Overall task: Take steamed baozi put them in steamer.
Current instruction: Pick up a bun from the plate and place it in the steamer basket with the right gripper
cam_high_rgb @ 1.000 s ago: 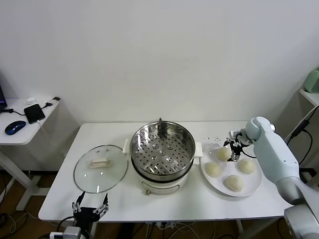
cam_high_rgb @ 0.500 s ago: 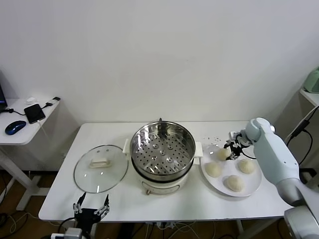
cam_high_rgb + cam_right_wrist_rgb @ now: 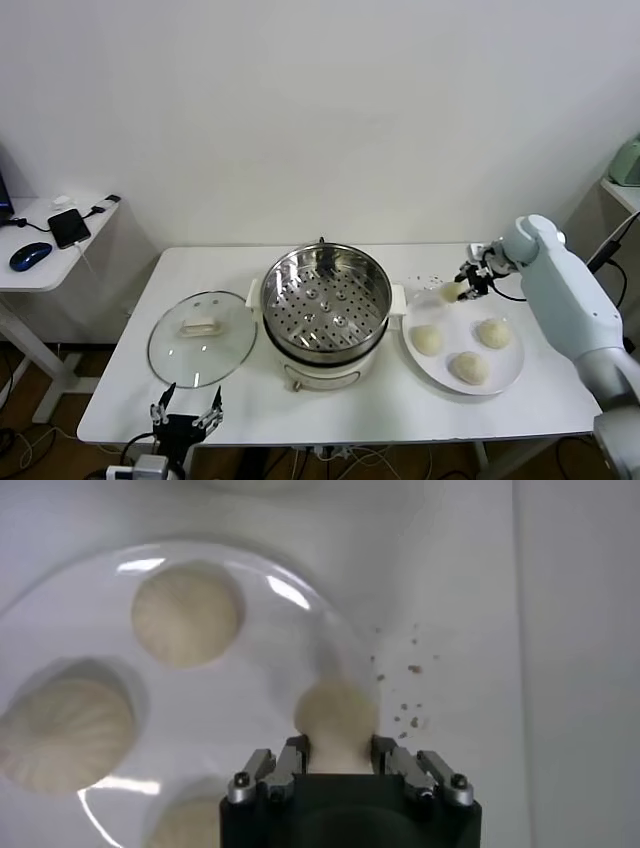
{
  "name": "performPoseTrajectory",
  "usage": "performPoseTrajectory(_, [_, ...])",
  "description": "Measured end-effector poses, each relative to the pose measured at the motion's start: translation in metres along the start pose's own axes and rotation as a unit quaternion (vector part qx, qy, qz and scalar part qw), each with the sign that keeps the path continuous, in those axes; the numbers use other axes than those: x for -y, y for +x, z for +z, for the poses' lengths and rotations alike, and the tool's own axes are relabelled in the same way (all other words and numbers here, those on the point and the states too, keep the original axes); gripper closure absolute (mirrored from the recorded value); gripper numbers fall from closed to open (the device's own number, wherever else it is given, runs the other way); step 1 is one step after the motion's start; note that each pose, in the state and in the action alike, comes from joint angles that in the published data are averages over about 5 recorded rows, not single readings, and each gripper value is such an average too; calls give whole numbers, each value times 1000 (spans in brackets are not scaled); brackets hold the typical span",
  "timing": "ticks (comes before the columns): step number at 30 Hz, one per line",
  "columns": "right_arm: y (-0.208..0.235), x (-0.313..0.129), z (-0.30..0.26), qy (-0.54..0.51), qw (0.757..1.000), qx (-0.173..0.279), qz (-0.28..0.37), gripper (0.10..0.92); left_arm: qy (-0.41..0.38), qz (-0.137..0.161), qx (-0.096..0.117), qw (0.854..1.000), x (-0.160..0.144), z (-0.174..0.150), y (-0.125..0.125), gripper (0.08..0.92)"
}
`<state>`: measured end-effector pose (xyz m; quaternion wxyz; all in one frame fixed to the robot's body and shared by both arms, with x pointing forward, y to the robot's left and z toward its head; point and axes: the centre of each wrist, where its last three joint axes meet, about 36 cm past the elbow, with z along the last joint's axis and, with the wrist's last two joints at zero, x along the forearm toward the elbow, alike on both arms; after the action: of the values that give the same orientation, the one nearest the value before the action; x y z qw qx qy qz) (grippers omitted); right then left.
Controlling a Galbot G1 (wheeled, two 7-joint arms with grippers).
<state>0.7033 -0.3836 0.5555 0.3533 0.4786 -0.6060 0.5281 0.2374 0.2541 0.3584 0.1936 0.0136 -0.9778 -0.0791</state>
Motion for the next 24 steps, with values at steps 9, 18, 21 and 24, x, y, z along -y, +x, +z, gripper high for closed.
performPoseTrajectory(9, [57,69,-92,54,998,41,-16,565,0,-8,10,1000,-3,-4,-6,177])
performPoseTrajectory(18, [73,118,-201,169,980,93,-44,564,5,-14,20,1000,-4,-10,-11,177])
performPoseTrajectory(21, [68,122,-234,235,965,101,-54,564,6,-16,20,1000,-4,-10,-11,177])
performPoseTrajectory(24, [61,123,-260,303,946,97,-65,564,6,-18,20,1000,-4,-9,-11,177])
